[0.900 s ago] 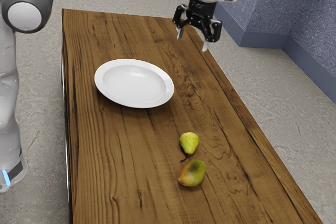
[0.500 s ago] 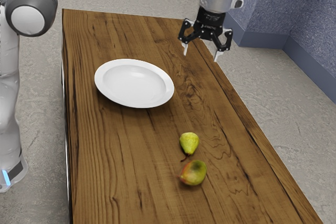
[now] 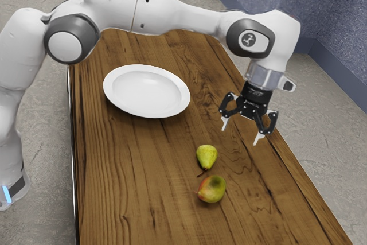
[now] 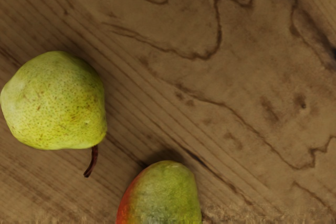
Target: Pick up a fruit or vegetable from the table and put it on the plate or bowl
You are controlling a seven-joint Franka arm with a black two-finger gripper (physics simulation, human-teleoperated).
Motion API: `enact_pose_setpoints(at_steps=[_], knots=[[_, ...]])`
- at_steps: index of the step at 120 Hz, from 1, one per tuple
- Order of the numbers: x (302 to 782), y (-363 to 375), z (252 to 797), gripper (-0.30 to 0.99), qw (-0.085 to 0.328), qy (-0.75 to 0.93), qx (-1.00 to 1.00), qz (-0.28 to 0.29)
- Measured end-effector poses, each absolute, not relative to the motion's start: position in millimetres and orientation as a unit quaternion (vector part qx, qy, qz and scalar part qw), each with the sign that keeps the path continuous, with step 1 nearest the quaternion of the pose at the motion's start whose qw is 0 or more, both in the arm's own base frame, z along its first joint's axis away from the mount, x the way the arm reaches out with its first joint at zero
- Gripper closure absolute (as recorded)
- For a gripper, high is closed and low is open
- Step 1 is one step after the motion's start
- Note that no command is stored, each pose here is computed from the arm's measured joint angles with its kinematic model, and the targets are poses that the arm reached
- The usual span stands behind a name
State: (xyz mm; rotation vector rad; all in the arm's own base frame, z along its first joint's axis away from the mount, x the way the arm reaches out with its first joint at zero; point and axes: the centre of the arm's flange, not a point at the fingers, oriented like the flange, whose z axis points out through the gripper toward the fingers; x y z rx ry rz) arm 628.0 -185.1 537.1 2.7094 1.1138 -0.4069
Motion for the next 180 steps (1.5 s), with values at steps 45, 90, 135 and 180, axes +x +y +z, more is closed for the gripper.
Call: enact_pose_setpoints(at_steps=[45,90,135,180], knots=[[539.4,-224.9,494.8,0.0,0.152,0.353,0.914,-0.126],[512.0,-226.8,501.0,0.0,0.185,0.352,0.912,-0.1],[470.0,-250.3,486.9,0.0,0.185,0.346,0.912,-0.12],[505.0,-203.0,469.3,0.0,0.187,0.388,0.895,-0.115]])
